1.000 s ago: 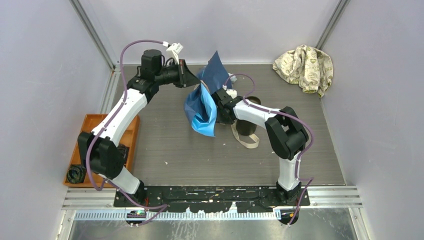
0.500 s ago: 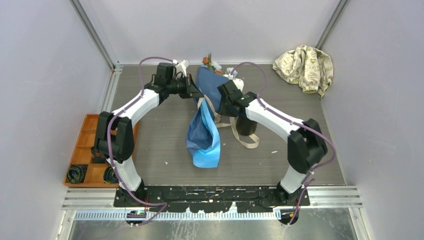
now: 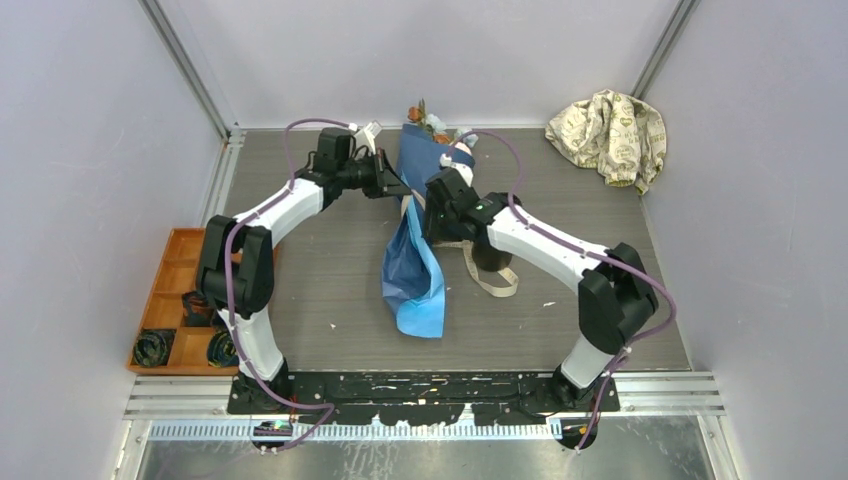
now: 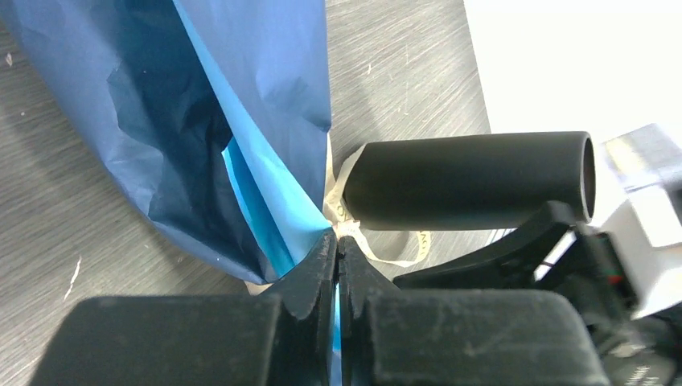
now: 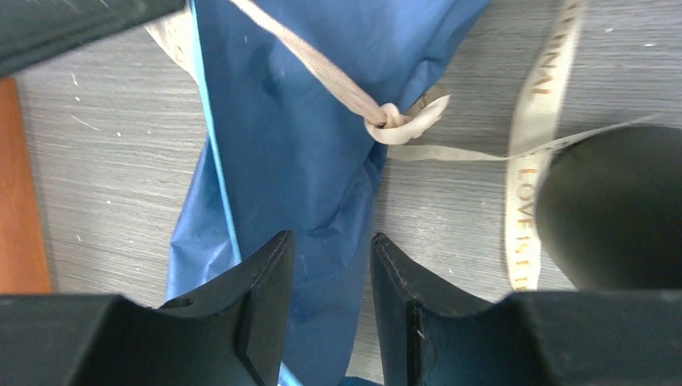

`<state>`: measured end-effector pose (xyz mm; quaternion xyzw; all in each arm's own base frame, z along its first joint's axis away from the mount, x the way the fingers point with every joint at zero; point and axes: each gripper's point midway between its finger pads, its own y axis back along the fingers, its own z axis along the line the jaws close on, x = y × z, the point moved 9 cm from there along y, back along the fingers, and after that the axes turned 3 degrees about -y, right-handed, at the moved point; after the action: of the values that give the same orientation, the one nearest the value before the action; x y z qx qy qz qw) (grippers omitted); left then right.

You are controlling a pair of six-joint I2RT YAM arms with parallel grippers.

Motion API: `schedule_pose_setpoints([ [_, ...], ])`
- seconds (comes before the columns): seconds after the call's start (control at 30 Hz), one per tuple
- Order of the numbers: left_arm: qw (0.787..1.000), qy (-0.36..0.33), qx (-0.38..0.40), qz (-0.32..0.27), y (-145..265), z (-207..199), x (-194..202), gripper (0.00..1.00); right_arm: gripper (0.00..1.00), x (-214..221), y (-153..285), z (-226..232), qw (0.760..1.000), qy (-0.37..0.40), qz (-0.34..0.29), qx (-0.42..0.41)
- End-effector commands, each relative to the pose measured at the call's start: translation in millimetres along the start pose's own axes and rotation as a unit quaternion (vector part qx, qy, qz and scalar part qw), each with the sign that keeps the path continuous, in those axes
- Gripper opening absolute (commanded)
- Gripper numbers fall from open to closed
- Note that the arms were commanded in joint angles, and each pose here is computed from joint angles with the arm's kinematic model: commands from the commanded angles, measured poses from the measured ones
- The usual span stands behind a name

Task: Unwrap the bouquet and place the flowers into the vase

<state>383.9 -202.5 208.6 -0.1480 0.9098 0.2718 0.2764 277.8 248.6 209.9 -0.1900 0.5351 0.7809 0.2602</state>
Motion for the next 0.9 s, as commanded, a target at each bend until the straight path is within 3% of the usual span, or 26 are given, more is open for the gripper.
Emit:
schedule_pose_setpoints([
  [0.0, 0.998, -0.033, 0.041, -0.038, 7.9, -20.9, -24.1, 0.04, 0.46, 0.4, -18.5, 11.0, 1.000, 0.008, -0.002, -0.017],
  [0.23, 0.996, -0.059, 0.044, -0.057, 30.0, -42.3, -32.2, 0.04, 0.45, 10.8, -59.6, 6.4, 0.999, 0.021, 0.027, 0.032],
  [0.47, 0.991, -0.068, 0.024, -0.113, 75.6, -62.2, -53.5, 0.04, 0.42, 24.4, -90.0, -14.1, 0.992, 0.029, 0.059, 0.107],
  [0.67, 0.984, -0.060, -0.004, -0.167, 122.0, -73.4, -68.8, 0.04, 0.42, 23.8, -94.2, -22.8, 0.990, 0.025, 0.060, 0.126],
  [0.87, 0.988, -0.042, -0.031, -0.145, 115.8, -57.1, -58.2, 0.04, 0.42, 1.8, -65.4, -13.2, 0.994, 0.019, 0.015, 0.104],
])
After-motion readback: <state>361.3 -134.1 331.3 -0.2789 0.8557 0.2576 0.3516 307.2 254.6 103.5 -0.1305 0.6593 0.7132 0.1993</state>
